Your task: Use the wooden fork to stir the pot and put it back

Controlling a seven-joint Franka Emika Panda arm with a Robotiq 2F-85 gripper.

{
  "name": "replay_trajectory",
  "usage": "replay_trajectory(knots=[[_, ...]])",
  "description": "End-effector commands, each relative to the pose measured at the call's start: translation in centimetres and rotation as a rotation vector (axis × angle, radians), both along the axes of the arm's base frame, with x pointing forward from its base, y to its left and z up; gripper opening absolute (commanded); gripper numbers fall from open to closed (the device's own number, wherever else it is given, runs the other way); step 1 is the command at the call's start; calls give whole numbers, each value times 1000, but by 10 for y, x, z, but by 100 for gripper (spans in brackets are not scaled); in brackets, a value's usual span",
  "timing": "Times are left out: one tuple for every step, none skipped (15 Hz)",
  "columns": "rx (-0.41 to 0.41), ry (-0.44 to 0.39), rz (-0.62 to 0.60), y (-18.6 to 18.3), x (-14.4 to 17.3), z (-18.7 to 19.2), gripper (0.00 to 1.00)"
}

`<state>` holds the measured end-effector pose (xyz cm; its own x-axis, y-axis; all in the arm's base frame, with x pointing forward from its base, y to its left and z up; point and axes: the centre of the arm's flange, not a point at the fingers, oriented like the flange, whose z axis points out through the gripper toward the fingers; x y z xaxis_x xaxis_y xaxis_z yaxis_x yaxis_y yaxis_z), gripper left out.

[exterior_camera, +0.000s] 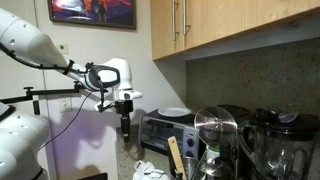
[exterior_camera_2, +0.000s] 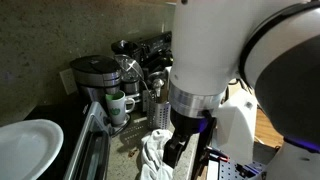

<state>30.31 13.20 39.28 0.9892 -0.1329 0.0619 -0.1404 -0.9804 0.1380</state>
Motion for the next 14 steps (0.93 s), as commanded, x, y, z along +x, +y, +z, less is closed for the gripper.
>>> replay_trajectory(knots=[[0,0,0,0,0,0,100],[0,0,0,0,0,0,100],[0,0,0,0,0,0,100],[-2,-2,-1,-2,3,2,100],[-9,-11,-4,-5,6,4,100],[-7,-16,-11,-12,12,9,100],[-13,-30,-27,-20,17,15,100],[-11,-34,-37,-29,22,21,100],[-16,-46,-61,-42,28,28,100],[-21,-58,-84,-54,34,33,100],[-23,-69,-113,-70,41,41,100],[-27,-82,-141,-84,47,47,100],[-28,-89,-170,-102,54,53,100],[-35,-100,-198,-117,61,60,100]])
